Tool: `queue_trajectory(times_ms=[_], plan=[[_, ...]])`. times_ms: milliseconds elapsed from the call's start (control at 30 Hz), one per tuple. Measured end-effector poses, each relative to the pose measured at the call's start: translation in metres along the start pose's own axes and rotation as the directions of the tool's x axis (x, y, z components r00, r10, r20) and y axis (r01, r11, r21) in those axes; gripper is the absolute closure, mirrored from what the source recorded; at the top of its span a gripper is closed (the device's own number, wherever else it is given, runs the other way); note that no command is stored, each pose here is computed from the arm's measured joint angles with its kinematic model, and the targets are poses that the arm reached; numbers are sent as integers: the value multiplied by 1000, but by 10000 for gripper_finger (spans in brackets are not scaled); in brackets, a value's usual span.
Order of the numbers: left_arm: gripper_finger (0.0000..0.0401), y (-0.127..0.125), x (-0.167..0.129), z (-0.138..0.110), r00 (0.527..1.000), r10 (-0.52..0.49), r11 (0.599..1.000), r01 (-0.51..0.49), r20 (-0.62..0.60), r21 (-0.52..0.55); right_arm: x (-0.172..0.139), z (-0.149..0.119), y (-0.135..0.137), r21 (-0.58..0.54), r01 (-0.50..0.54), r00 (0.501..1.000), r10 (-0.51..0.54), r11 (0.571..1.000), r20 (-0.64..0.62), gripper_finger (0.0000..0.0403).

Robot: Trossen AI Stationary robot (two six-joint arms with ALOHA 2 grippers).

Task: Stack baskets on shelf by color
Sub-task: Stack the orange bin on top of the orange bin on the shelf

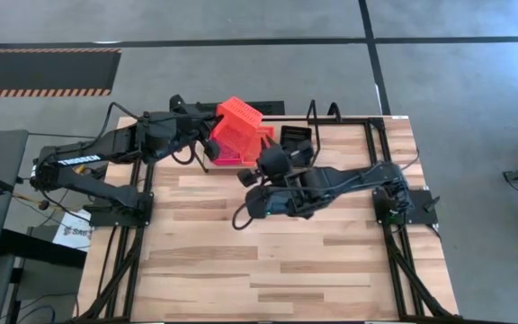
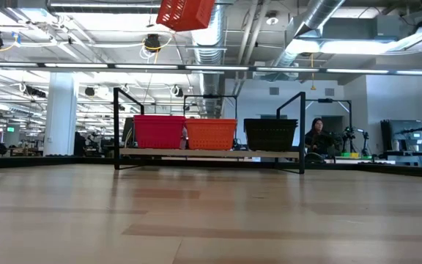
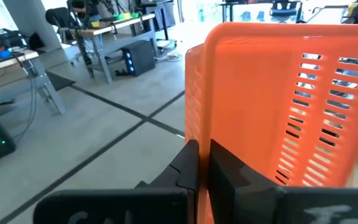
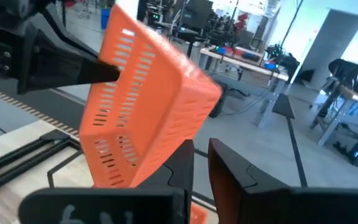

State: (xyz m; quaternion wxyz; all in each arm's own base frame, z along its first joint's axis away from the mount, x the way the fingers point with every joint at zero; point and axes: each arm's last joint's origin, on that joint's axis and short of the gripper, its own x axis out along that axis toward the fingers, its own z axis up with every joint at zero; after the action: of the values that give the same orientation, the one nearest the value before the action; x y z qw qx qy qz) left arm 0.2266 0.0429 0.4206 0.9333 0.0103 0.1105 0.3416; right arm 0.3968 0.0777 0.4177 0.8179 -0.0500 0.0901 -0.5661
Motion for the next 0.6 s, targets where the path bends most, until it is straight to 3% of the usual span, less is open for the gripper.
queue_trajectory(times_ms=[167, 600], plan=[[401, -3, 4, -2, 1000, 5, 1000, -5, -8, 15, 2, 8, 5, 38, -7, 1000, 7, 999, 11, 334], [401, -11, 24, 12, 990, 0, 998, -9, 144, 62, -11, 14, 12, -19, -49, 998, 50, 999, 28, 334]])
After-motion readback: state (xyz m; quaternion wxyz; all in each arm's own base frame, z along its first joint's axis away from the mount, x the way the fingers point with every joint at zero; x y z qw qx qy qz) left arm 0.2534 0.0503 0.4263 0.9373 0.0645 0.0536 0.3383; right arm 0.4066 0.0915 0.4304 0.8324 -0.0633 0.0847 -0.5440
